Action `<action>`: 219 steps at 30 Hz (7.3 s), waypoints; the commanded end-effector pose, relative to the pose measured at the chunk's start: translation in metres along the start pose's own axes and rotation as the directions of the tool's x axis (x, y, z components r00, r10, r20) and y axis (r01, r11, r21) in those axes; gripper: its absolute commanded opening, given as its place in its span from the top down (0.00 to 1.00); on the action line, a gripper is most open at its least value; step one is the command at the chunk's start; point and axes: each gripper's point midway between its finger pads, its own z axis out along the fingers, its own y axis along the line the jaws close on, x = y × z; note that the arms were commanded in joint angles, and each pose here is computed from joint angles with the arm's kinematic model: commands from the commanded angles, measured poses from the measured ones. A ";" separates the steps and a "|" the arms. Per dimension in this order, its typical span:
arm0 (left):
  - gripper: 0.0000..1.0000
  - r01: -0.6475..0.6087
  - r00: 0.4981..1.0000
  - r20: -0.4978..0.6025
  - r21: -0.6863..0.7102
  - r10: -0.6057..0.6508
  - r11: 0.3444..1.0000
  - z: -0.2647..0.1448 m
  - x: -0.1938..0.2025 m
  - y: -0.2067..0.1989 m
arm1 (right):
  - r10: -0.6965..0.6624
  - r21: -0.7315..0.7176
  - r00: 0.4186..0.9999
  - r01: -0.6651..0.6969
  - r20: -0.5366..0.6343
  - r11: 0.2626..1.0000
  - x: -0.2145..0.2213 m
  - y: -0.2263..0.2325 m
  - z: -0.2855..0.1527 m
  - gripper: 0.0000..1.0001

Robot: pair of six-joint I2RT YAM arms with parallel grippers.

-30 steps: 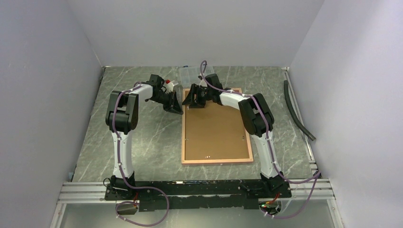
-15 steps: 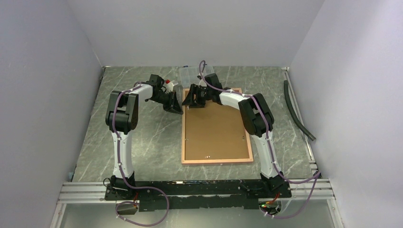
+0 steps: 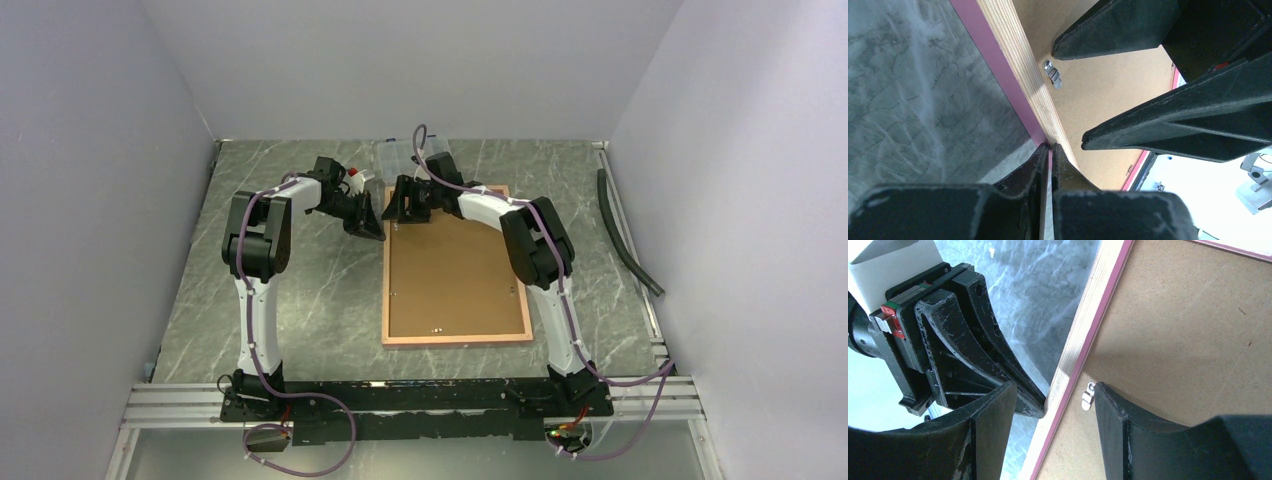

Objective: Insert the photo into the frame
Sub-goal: Install the photo frame at the center of the board, then adjust the photo frame at the center of the board.

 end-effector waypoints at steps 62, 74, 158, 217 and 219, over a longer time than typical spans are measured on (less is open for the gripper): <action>0.87 0.001 0.999 0.055 -0.046 0.002 0.999 0.021 -0.029 0.035 | -0.024 -0.094 0.999 0.021 -0.039 0.995 0.004 -0.013 -0.012 0.36; 0.90 0.012 0.999 0.043 -0.050 -0.010 0.999 0.024 -0.021 0.040 | -0.010 -0.036 0.995 0.006 -0.101 0.999 0.025 -0.014 0.006 0.38; 0.49 -0.333 0.909 0.285 0.055 0.305 0.941 0.009 -0.156 0.020 | 0.581 0.311 0.813 -0.543 -0.041 0.780 0.227 0.003 -0.284 0.01; 0.82 -0.344 0.863 -0.304 0.233 0.404 0.909 -0.093 0.149 -0.032 | 0.350 0.341 0.904 -0.418 0.246 0.842 0.015 -0.111 -0.180 0.15; 0.78 -0.356 0.853 -0.302 0.260 0.426 0.898 -0.094 0.155 -0.040 | 0.348 0.334 0.911 -0.406 0.221 0.851 0.011 -0.108 -0.170 0.15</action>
